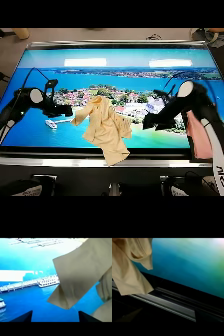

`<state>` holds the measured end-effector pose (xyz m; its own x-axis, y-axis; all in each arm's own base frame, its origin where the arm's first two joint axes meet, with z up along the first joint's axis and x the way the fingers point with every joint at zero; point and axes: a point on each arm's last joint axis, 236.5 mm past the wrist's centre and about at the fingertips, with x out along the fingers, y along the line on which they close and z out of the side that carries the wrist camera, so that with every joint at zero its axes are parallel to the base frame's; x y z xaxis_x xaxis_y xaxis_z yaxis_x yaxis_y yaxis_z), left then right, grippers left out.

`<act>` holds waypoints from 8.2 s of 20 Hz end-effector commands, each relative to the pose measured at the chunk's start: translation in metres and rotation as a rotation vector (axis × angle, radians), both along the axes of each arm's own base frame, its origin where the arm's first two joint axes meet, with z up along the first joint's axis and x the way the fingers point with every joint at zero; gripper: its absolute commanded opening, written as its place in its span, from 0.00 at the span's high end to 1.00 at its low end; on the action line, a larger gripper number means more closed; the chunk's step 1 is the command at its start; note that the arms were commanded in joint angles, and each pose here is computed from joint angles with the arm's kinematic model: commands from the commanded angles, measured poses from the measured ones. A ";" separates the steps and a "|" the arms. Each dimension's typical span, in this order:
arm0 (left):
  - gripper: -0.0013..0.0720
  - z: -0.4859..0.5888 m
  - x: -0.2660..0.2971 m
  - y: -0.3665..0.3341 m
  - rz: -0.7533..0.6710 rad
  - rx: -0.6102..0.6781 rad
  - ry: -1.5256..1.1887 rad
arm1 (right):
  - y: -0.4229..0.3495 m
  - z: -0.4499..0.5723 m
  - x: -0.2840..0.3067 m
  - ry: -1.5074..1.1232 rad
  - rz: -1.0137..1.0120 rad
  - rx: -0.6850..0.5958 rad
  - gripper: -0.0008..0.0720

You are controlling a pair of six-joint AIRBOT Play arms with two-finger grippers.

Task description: Fold the shirts.

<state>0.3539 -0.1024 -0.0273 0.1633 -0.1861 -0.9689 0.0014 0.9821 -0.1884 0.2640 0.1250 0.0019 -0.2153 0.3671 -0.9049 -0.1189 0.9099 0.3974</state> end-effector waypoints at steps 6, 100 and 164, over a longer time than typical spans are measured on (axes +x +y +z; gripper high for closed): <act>0.02 -0.076 0.006 -0.054 0.019 -0.152 0.076 | 0.055 -0.066 -0.060 0.084 0.092 0.090 0.03; 0.94 0.607 -0.172 0.074 0.227 -0.165 -1.726 | -0.148 0.442 -0.029 -1.437 -0.641 -0.217 0.97; 0.94 0.570 -0.136 0.082 0.131 -0.004 -1.551 | -0.145 0.442 -0.043 -1.400 -0.661 -0.197 0.97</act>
